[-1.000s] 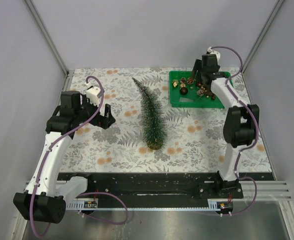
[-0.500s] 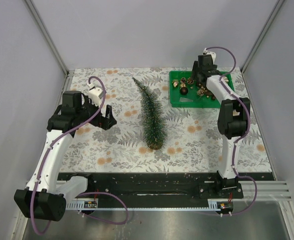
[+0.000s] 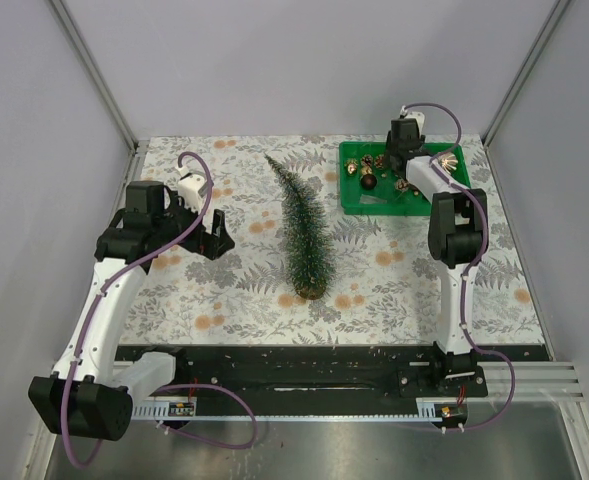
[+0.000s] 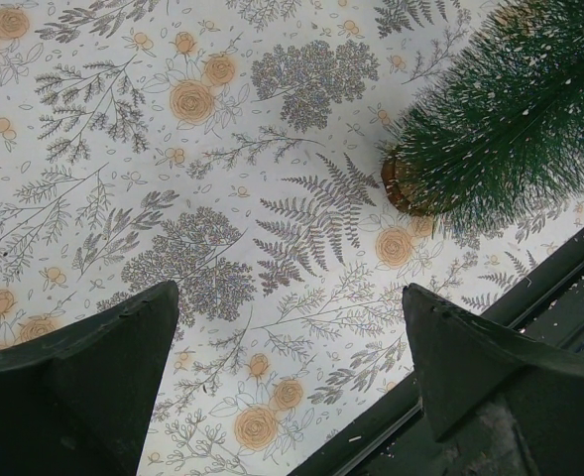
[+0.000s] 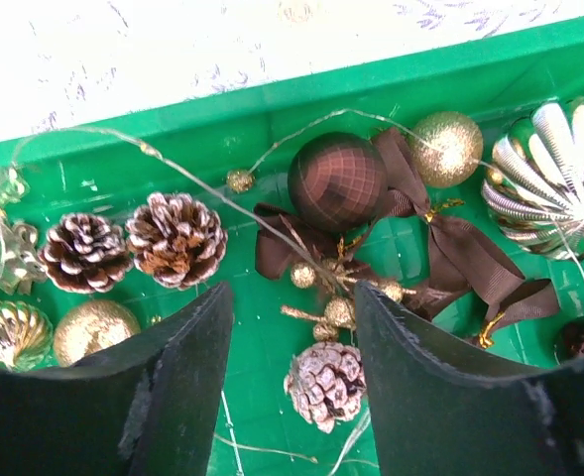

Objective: Decorate the small christmas tree

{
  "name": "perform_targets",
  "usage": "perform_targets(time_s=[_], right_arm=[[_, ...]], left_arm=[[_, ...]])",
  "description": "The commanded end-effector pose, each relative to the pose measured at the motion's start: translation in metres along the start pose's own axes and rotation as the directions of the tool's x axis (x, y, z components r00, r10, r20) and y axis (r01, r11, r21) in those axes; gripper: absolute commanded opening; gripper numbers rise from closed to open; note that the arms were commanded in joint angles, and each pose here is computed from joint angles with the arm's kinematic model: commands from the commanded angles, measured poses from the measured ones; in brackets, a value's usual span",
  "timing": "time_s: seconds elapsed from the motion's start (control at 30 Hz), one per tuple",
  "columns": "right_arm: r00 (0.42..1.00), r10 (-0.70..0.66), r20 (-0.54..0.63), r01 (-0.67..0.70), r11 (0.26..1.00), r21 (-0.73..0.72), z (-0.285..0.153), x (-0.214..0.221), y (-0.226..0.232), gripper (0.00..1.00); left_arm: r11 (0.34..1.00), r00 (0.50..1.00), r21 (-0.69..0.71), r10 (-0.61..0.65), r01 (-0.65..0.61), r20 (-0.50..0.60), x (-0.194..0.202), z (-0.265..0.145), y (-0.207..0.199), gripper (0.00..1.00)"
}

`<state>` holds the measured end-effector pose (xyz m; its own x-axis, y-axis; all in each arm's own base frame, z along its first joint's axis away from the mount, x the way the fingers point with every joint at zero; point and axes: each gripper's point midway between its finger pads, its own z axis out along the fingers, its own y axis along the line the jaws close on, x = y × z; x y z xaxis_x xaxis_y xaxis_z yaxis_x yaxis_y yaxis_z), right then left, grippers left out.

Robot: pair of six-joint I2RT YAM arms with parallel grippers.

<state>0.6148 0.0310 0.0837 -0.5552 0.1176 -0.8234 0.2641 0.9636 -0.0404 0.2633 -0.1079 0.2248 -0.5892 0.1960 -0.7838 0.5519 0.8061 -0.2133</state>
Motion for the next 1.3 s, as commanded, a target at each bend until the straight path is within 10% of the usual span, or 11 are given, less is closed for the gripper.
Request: perform_targets(time_s=[0.0,0.43,0.83,1.27], right_arm=[[0.983,0.029,0.179,-0.031,0.999,0.010,-0.003,-0.053,-0.003,0.55],[0.951,0.030,0.307,-0.026,1.000,-0.017,-0.020,-0.075,-0.005,0.00],[0.780,0.269,0.566,-0.111,0.948,-0.298,-0.164,-0.197,0.003,0.00],[0.636,0.361,0.682,0.156,0.805,-0.572,-0.401,-0.287,0.038,0.00]], left_arm=[[1.000,0.998,0.017,0.016,-0.017,0.058,-0.021,-0.006,-0.005,0.99],[1.000,0.999,-0.003,0.011,-0.011,0.049,-0.015,-0.005,-0.001,0.99],[0.997,0.997,0.073,0.031,-0.037,0.075,-0.022,-0.012,-0.018,0.99],[0.989,0.982,0.107,0.082,-0.101,0.168,-0.053,-0.047,-0.043,0.99]])
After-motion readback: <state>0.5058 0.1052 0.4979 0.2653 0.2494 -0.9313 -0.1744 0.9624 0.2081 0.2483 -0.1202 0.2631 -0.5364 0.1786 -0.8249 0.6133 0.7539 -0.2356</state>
